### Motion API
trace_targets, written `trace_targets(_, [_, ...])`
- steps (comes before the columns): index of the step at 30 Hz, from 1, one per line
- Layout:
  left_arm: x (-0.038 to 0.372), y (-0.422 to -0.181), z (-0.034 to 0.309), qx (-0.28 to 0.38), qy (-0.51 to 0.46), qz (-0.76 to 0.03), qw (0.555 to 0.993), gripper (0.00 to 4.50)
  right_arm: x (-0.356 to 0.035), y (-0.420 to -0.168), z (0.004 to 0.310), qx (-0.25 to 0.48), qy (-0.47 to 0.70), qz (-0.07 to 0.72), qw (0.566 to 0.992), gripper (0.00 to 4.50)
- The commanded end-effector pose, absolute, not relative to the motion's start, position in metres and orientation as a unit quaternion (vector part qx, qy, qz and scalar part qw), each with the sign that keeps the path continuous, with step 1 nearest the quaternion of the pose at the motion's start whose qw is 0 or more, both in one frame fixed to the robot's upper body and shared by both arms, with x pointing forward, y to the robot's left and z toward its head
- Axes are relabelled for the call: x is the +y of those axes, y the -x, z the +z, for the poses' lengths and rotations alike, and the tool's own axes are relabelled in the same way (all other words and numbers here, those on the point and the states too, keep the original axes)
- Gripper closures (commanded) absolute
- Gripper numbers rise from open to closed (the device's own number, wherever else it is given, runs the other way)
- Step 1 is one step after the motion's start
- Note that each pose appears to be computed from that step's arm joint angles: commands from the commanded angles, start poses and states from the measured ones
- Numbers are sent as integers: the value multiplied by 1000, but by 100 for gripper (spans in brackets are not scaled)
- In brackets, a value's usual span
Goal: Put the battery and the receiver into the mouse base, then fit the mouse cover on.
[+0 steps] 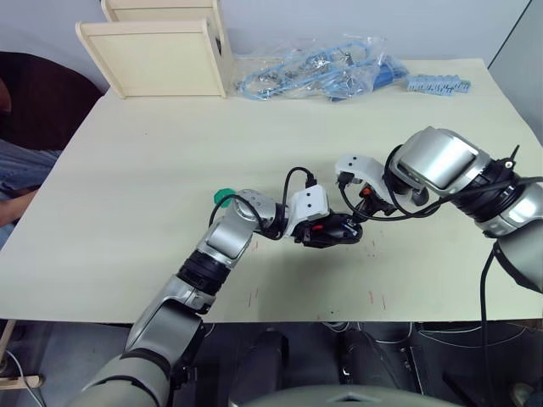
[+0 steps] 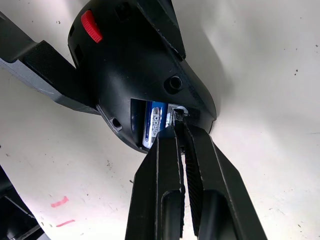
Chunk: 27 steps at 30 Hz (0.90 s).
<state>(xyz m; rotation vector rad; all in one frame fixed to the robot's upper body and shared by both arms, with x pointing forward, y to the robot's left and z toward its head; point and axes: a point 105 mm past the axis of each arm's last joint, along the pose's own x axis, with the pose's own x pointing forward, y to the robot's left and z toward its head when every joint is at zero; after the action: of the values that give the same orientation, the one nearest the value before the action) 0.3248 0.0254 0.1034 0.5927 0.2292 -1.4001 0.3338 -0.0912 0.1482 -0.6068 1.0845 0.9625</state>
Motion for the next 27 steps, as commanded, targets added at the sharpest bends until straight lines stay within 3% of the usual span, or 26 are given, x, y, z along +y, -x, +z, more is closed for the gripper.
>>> trace_targets(1, [21, -320, 95, 112, -268, -638, 713, 164, -100, -335, 145, 490, 290, 414, 710, 450])
trace_targets(10, [20, -320, 95, 111, -267, -638, 714, 164, -96, -330, 136, 500, 305, 413, 697, 450])
trace_targets(27, [18, -319, 95, 110, -265, -637, 716, 164, -83, -331, 148, 503, 294, 418, 697, 450])
